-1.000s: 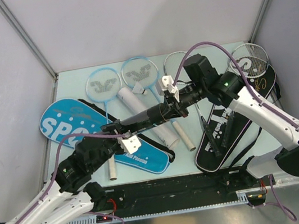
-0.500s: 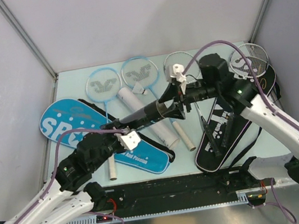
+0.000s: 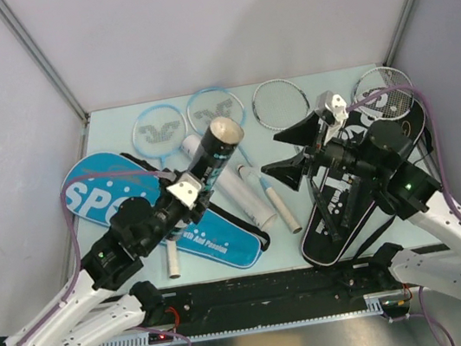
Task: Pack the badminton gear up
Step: Place the shuttlecock at the shuttle tube, then adjust the shuttle tube.
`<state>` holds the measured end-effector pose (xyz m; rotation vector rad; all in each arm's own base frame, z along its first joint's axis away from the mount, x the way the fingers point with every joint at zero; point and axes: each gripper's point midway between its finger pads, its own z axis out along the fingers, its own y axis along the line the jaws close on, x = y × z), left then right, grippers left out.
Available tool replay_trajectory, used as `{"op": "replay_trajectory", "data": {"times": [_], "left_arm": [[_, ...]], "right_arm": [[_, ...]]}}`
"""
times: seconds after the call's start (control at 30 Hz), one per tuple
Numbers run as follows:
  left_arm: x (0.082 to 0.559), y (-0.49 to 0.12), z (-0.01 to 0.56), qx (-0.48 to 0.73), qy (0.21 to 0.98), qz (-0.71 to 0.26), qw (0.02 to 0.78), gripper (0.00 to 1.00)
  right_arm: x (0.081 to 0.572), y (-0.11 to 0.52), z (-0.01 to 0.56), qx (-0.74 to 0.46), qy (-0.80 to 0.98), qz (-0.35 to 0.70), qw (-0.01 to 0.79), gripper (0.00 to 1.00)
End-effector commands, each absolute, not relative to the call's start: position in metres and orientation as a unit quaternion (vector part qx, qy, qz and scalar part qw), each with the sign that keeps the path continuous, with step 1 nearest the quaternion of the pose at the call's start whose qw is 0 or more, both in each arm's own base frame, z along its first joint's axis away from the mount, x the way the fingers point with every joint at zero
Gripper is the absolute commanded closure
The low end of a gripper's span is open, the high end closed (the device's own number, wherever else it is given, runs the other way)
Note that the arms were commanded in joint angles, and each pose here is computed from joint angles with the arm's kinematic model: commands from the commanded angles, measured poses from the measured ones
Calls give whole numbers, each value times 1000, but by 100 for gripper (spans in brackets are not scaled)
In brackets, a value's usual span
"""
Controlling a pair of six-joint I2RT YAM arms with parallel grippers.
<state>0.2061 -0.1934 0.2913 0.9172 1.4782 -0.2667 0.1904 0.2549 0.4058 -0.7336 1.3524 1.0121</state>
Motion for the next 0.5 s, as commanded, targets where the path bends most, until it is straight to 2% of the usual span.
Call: {"op": "replay_trajectory", "data": {"times": [0.0,0.2,0.47], "left_arm": [[201,-215,380,268,603,-260,705,40],[189,-236,432,197,554,-392,708,39],[180,-242,459,163,520,-457,703,39]], "right_arm": [[202,262,403,-249,598,473,597,3],[194,305,378,-267,584,523,561,1],[185,352,364,-294,562,545,549,1]]}}
